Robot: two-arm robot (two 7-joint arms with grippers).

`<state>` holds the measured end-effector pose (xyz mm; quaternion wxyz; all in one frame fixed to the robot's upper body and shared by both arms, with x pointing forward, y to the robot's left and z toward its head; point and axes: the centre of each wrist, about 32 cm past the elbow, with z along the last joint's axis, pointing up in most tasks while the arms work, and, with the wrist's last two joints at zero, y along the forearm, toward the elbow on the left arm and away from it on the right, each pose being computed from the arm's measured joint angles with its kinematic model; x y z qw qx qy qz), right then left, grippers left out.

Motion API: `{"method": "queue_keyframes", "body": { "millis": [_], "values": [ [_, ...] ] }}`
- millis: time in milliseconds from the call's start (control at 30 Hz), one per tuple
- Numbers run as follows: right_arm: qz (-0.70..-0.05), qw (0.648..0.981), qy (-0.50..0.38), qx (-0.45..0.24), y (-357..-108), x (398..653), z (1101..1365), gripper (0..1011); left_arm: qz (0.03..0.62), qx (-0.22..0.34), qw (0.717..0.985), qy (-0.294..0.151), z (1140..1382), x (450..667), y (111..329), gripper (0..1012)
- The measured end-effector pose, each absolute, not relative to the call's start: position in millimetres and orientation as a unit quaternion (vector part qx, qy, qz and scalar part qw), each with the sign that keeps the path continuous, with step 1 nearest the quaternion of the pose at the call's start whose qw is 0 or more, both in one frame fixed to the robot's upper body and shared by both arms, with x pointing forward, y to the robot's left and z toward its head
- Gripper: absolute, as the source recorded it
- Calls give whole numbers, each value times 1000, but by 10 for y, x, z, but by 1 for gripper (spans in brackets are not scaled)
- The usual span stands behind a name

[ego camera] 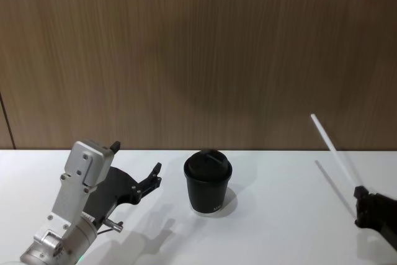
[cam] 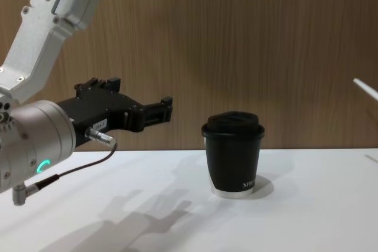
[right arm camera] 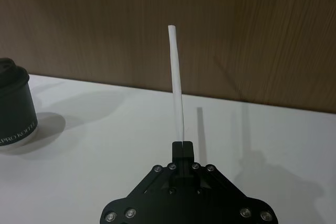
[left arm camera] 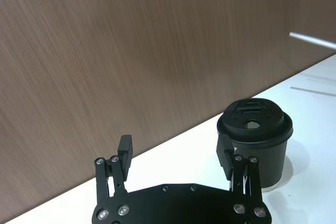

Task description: Pick up the straw with one hand, pass it to the other hand, and insert it into the cup.

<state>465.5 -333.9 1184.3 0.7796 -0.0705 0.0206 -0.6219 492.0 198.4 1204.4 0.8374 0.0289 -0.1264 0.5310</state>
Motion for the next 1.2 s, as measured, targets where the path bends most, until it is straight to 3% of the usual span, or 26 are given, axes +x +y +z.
{"method": "queue_keyframes", "body": {
  "millis": [667,1200],
  "values": [
    [-528,845,-81,-13,-3827,4638,12025,0,531,29,837,-127,12045,4920,1984,1003],
    [-417,901,-118,7,-3961,4756,12204,0,531,29,837,-126,12044,4920,1984,1003]
  ]
}}
